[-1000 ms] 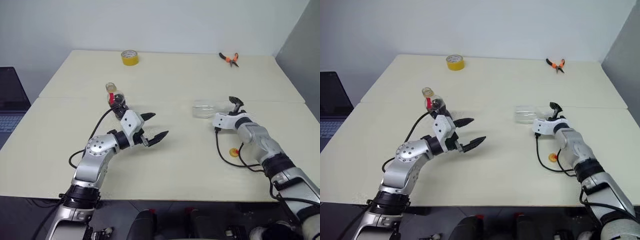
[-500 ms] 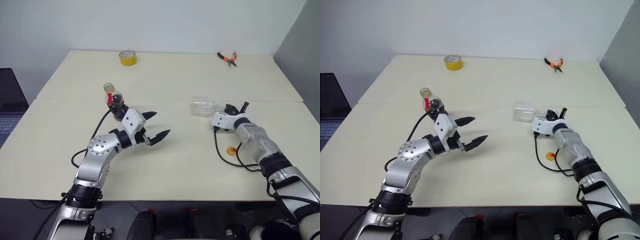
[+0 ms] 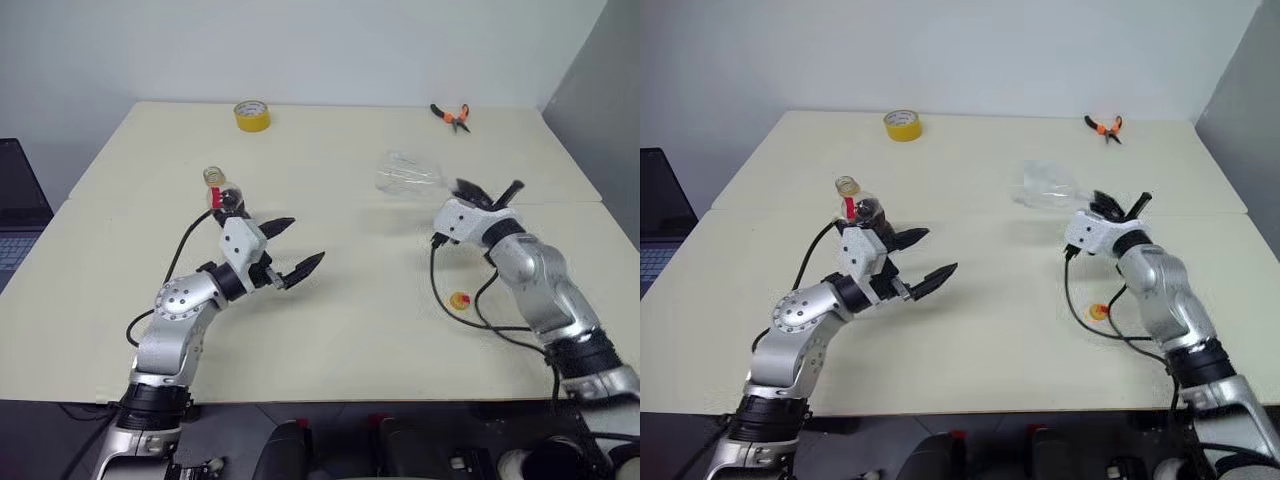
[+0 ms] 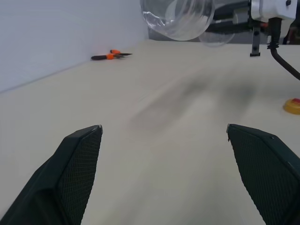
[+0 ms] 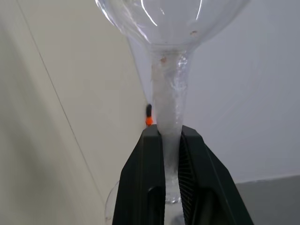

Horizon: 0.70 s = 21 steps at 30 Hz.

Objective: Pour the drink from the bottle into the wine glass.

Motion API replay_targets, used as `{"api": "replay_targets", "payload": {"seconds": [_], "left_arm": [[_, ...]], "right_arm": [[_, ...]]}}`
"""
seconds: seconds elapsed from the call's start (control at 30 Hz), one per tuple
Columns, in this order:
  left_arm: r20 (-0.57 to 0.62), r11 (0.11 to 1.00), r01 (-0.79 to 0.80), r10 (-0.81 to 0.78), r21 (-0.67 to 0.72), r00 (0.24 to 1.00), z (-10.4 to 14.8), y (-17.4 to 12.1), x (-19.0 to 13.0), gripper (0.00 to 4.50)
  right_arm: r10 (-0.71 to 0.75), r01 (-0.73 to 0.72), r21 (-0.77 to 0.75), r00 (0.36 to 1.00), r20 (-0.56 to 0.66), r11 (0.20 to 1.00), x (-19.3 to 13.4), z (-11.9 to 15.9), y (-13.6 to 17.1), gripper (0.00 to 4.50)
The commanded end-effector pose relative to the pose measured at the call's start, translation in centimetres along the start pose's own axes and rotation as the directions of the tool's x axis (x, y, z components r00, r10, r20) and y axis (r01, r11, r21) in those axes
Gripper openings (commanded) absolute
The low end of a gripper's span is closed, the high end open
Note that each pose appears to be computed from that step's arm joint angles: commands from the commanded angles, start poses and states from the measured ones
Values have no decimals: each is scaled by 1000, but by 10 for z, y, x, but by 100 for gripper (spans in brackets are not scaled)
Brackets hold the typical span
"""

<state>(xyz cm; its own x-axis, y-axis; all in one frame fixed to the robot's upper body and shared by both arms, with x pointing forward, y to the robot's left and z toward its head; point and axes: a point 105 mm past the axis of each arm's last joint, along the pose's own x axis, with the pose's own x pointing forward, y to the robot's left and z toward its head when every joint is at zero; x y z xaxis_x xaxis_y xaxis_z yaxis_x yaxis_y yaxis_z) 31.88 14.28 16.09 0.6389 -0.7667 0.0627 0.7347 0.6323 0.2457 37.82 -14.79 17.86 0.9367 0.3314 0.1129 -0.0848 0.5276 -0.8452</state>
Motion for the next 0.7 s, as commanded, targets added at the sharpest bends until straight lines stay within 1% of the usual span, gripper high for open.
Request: {"api": "replay_targets", "payload": {"seconds": [0.03,0.1,0.17,0.2,0.27,0.3,0.4,0.5,0.57,0.7], "left_arm": [[58,999,38,-38,-12,998,24,-1,-10,450],[48,998,53,-51,-39,998,26,-2,-13,450],[29,995,81,-80,-60,996,31,-3,-21,450],[12,992,100,-100,-71,995,33,-4,-26,450],[-27,988,129,-132,-84,991,34,-5,-36,450],[-53,986,146,-151,-85,987,34,-6,-42,450],[-83,985,156,-162,-76,983,36,-3,-49,450],[-73,987,147,-151,-66,986,43,3,-50,450],[-76,985,161,-165,-55,983,47,3,-50,450],[-91,986,163,-164,-18,982,52,8,-50,450]], "right_arm": [[-23,-41,361,985,170,932,-5,40,13,11],[-7,-96,467,977,215,879,-8,50,26,11],[-10,-150,591,966,258,793,-9,60,42,11],[-21,-173,668,962,272,724,-7,65,50,11],[-25,-217,734,953,303,643,-2,73,64,11],[-18,-240,745,947,320,622,1,76,71,11],[-6,-308,745,922,386,592,6,86,82,11],[8,-355,730,902,432,584,8,90,91,11],[30,-372,715,897,442,592,10,88,99,11],[60,-373,716,905,422,590,16,74,110,11]]}}
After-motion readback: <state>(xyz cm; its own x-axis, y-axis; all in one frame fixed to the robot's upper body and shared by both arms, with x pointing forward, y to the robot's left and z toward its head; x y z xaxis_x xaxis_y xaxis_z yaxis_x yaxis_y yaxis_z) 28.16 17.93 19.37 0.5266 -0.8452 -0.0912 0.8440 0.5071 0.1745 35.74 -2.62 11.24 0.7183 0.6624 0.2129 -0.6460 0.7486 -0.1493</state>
